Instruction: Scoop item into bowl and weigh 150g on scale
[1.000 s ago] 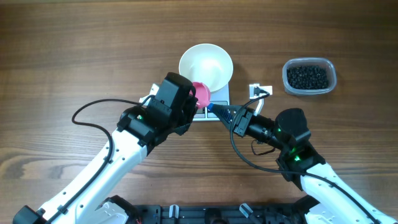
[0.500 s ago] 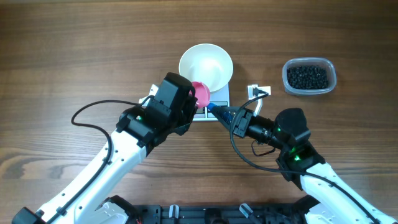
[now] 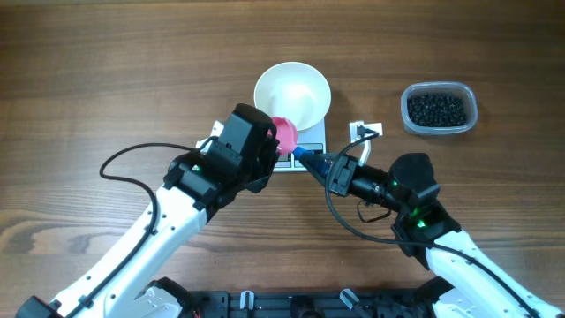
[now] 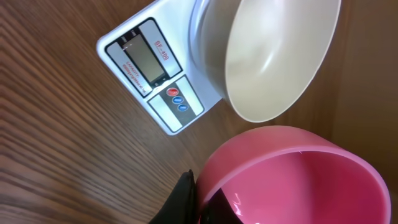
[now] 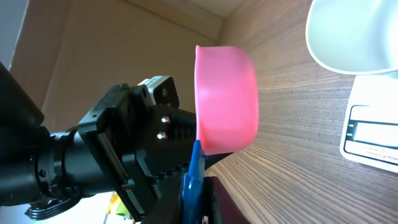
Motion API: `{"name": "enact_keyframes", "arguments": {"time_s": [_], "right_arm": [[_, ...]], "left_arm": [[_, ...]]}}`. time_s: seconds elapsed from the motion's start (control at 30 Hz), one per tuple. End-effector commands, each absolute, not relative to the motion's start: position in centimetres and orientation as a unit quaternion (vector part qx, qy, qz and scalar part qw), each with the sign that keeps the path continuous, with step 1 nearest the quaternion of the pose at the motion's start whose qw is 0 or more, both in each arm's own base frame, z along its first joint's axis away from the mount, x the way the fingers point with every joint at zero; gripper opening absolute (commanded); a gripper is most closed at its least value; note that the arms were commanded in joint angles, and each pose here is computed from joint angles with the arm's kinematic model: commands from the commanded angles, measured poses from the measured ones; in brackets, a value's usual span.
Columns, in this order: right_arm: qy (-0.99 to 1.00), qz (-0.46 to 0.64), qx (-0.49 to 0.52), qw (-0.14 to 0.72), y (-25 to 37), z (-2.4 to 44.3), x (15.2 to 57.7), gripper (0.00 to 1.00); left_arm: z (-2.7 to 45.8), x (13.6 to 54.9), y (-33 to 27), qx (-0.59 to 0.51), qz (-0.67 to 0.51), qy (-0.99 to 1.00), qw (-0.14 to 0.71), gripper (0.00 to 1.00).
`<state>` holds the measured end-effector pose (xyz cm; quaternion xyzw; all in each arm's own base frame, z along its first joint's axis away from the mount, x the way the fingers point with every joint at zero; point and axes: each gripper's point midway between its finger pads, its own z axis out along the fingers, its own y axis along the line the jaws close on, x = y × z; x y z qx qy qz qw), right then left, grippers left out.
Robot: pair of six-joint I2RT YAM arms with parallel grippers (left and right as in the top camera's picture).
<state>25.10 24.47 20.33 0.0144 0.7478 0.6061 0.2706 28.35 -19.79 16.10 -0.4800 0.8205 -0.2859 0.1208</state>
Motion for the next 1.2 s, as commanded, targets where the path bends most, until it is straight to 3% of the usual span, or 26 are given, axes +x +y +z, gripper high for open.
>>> {"name": "enact_keyframes", "arguments": {"time_s": [0.0,0.27,0.53,1.17], "right_arm": [[0.736,0.622,-0.008,0.267,25.03,21.65,24.54,0.1],[0.736,0.621,-0.005,0.269,24.97,21.64,24.67,0.04],[0.736,0.618,0.012,0.276,24.74,21.66,25.2,0.13],[0.736,0.614,0.02,0.282,24.58,21.64,25.52,0.17]], "left_arm": [[15.91,28.36,-19.15,-0.489,-0.272,0.818,0.133,0.04],[15.82,28.25,-19.08,-0.489,-0.269,0.819,0.131,0.04],[15.59,27.98,-18.89,-0.49,-0.262,0.821,0.128,0.04],[15.41,27.66,-18.83,-0.491,-0.258,0.823,0.122,0.04]]}}
